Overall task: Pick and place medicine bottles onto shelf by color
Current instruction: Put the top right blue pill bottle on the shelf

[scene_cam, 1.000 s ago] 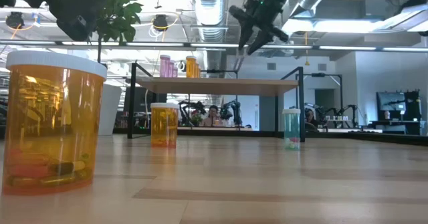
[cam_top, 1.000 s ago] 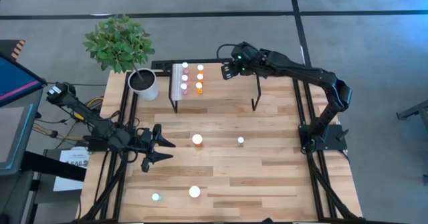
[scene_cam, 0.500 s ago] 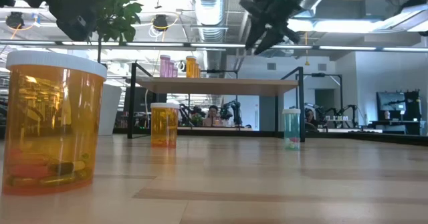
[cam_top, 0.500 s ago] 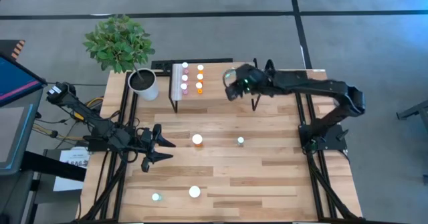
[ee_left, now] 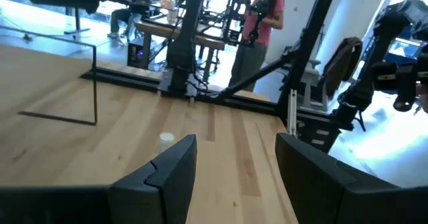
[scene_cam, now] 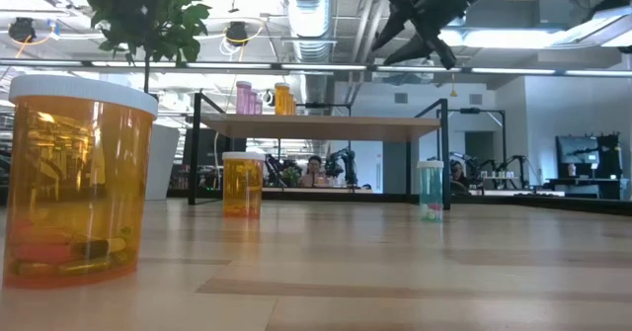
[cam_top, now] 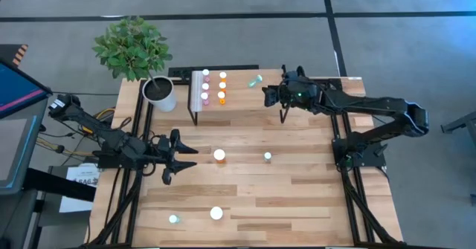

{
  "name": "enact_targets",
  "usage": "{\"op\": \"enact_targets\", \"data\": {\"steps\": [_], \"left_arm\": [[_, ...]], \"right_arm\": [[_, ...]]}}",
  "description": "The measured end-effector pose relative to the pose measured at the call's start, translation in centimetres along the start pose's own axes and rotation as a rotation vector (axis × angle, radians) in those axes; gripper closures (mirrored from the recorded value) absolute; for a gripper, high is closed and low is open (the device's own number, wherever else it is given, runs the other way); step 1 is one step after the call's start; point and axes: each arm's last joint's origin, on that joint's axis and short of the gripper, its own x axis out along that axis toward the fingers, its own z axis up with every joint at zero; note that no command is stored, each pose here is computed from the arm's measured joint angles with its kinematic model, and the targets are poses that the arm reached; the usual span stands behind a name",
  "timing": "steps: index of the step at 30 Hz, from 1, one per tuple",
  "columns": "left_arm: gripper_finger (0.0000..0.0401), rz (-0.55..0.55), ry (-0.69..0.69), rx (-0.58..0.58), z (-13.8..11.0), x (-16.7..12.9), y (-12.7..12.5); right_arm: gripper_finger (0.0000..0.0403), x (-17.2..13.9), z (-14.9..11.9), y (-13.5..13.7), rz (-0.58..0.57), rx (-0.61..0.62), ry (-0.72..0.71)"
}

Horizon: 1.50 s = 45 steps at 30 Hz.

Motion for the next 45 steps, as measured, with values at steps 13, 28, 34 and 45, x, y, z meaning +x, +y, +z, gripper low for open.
{"op": "enact_targets", "data": {"steps": [13,28,34,45], "left_arm": [[0.0209,0.009,0.083,0.039,-0.8,1.9,0.0],[0.0209,-0.012,0.088,0.038,-0.8,1.9,0.1],[0.0209,-0.017,0.098,0.041,-0.9,1.9,0.1],[0.0209,-0.020,0.101,0.040,-0.9,1.9,0.1]], "right_arm": [[0.0168,2.5,2.3,-3.1,-0.057,0.160,-0.031],[0.0101,8.8,4.3,-0.6,-0.106,-0.016,0.186],[0.0101,10.6,5.4,0.7,-0.184,-0.217,0.261],[0.0101,14.4,4.5,-0.7,-0.433,-0.121,0.352]]}}
